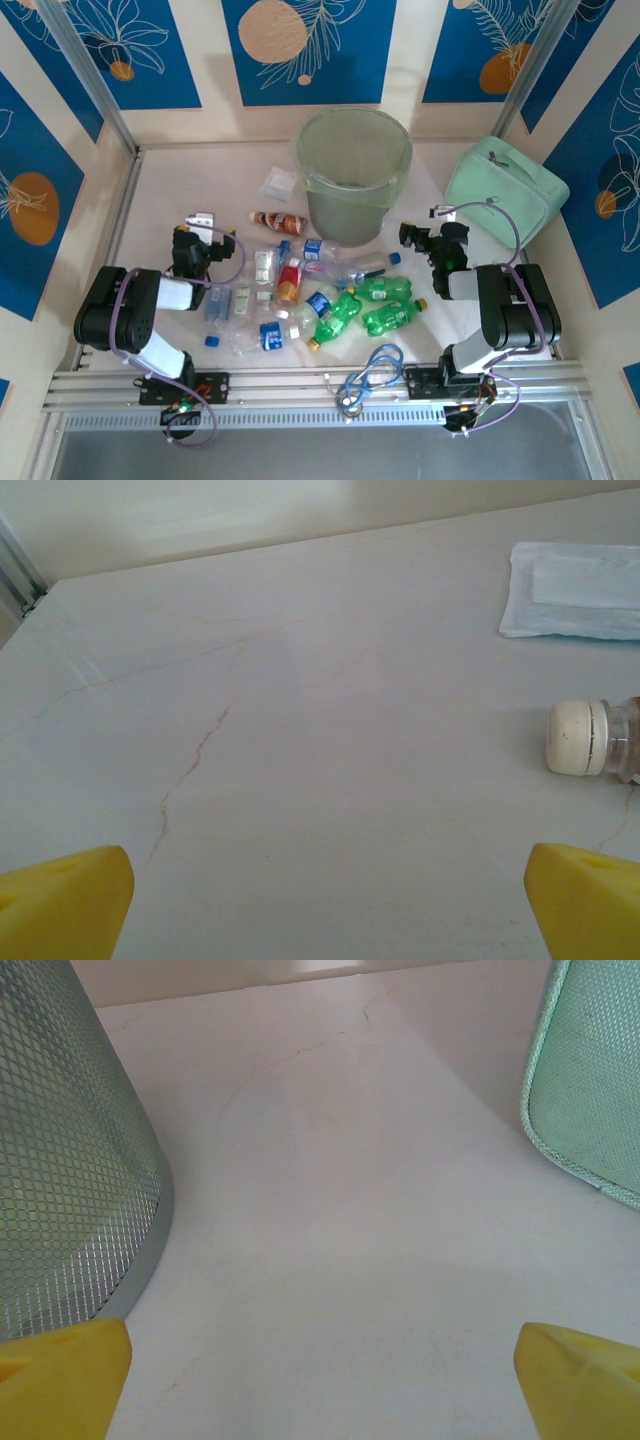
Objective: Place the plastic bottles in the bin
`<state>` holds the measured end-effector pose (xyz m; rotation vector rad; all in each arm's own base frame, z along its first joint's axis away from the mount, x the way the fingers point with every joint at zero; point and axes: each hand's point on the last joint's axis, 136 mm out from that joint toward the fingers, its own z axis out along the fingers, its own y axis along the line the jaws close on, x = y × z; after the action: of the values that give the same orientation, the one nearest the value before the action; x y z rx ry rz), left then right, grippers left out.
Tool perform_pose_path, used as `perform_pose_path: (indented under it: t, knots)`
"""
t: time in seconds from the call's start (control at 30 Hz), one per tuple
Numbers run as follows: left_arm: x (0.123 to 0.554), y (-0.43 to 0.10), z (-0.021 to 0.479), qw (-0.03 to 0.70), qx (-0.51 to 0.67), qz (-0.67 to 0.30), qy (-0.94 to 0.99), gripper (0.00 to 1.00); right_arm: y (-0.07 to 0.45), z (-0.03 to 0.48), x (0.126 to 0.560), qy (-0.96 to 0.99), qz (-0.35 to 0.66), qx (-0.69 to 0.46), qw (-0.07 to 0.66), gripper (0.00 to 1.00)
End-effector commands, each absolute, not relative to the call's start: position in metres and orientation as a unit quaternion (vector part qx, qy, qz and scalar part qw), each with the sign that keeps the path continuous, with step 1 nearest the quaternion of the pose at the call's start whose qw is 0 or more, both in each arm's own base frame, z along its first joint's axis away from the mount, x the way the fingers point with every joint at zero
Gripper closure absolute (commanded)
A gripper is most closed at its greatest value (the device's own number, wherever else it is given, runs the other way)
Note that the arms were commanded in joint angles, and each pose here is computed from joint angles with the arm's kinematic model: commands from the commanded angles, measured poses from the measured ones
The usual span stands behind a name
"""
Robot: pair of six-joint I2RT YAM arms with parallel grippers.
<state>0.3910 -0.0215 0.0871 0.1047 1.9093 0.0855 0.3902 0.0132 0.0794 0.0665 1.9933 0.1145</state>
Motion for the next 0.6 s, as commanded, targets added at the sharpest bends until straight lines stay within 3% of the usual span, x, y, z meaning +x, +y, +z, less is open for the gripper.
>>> perform_pose_path:
  t: [0.0,0.57]
  knots:
    - [0.3967,-0.0196,0.0920,0.580,0.038,0.029,0.813,0.00,0.0167,0.0940,0.3967,0.825,0.055,0.019,0.562,0.01]
    - [0.3964,-0.0190,0.0919,0.580,0.037,0.028,0.814,0.00,0.0163,0.0946,0.3963,0.824,0.054,0.020,0.563,0.01]
